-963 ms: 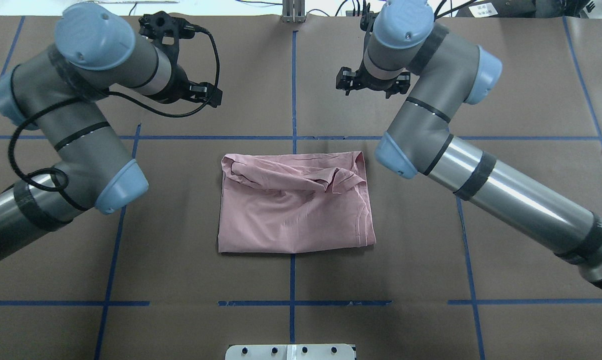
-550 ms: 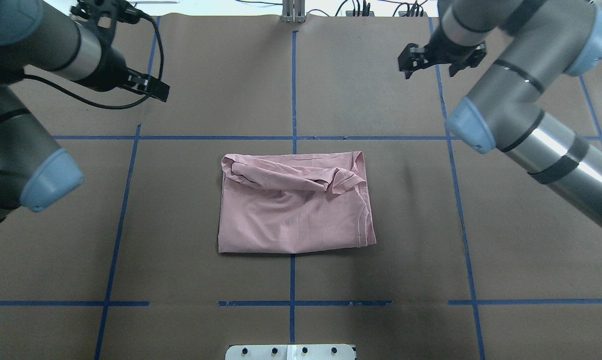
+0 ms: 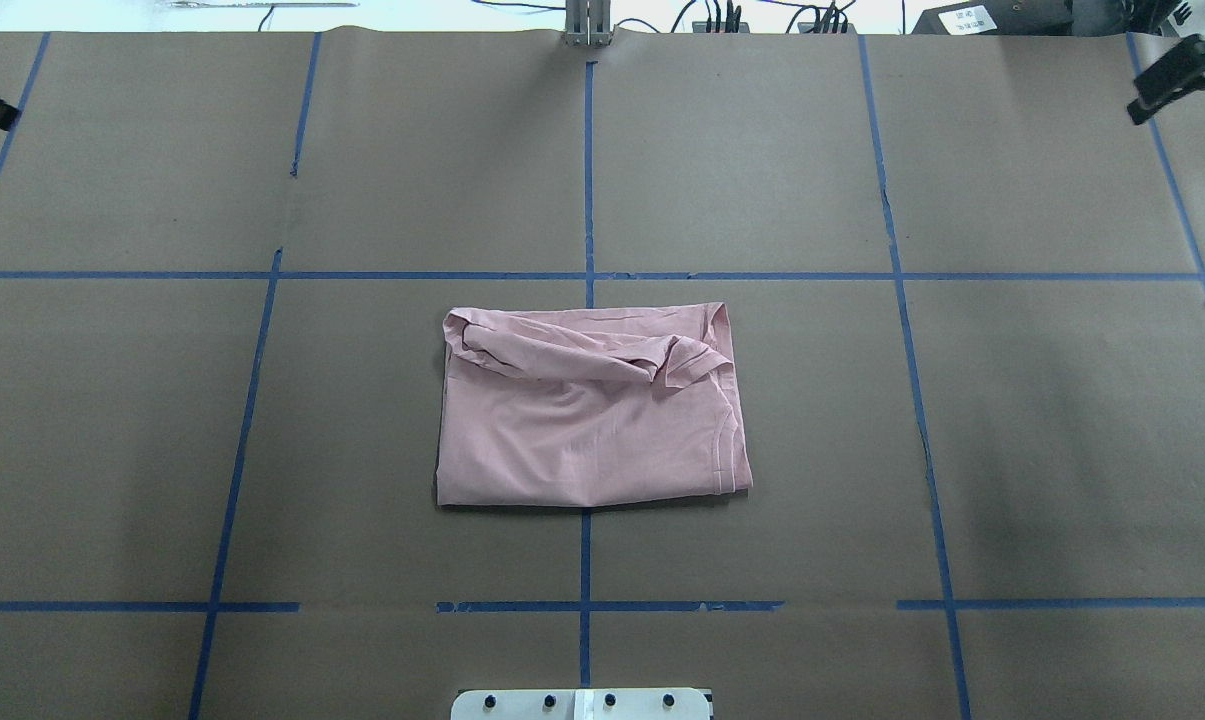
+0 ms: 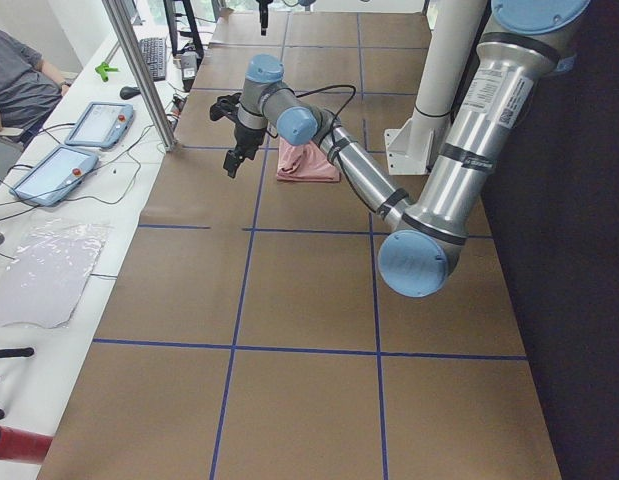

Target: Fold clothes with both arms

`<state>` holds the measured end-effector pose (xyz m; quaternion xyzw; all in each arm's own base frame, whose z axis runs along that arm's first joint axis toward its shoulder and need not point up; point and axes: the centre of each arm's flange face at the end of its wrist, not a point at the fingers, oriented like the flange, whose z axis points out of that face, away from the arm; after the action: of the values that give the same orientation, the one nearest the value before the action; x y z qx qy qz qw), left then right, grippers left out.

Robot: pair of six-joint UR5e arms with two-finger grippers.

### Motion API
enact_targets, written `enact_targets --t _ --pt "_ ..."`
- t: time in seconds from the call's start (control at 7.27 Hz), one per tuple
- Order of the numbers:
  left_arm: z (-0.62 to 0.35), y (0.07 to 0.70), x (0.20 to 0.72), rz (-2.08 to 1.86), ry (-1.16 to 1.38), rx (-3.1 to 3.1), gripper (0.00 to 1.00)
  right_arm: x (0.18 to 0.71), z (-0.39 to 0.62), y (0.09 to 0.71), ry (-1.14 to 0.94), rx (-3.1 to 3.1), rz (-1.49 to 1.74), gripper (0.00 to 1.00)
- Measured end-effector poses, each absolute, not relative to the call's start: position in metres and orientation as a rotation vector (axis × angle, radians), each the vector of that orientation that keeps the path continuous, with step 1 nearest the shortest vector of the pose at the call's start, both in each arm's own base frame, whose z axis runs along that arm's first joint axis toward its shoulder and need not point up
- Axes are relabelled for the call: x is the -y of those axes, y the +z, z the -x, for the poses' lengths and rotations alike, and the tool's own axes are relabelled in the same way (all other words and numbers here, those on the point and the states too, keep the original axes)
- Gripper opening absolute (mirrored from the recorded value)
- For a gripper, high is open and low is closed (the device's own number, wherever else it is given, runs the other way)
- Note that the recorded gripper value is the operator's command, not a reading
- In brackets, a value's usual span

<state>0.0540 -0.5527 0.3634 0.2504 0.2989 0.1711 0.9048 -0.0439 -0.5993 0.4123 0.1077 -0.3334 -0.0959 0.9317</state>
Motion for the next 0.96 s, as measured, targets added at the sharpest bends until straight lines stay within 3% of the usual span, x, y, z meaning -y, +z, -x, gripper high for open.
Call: enact_targets --t 0.28,0.55,0.96 --pt "0.037 0.440 0.537 -0.453 0.301 -0.622 1.00 0.558 -0.037 0.496 -0.194 0.665 -0.150 1.00" --pt "0.076 0.537 0.510 -0.301 0.191 -0.691 1.00 0.482 -0.069 0.595 -0.116 0.670 -0.007 1.00" --pt "0.081 0.616 0.474 -0.172 0.147 -0.748 1.00 0.408 -0.072 0.659 -0.061 0.755 0.059 1.00"
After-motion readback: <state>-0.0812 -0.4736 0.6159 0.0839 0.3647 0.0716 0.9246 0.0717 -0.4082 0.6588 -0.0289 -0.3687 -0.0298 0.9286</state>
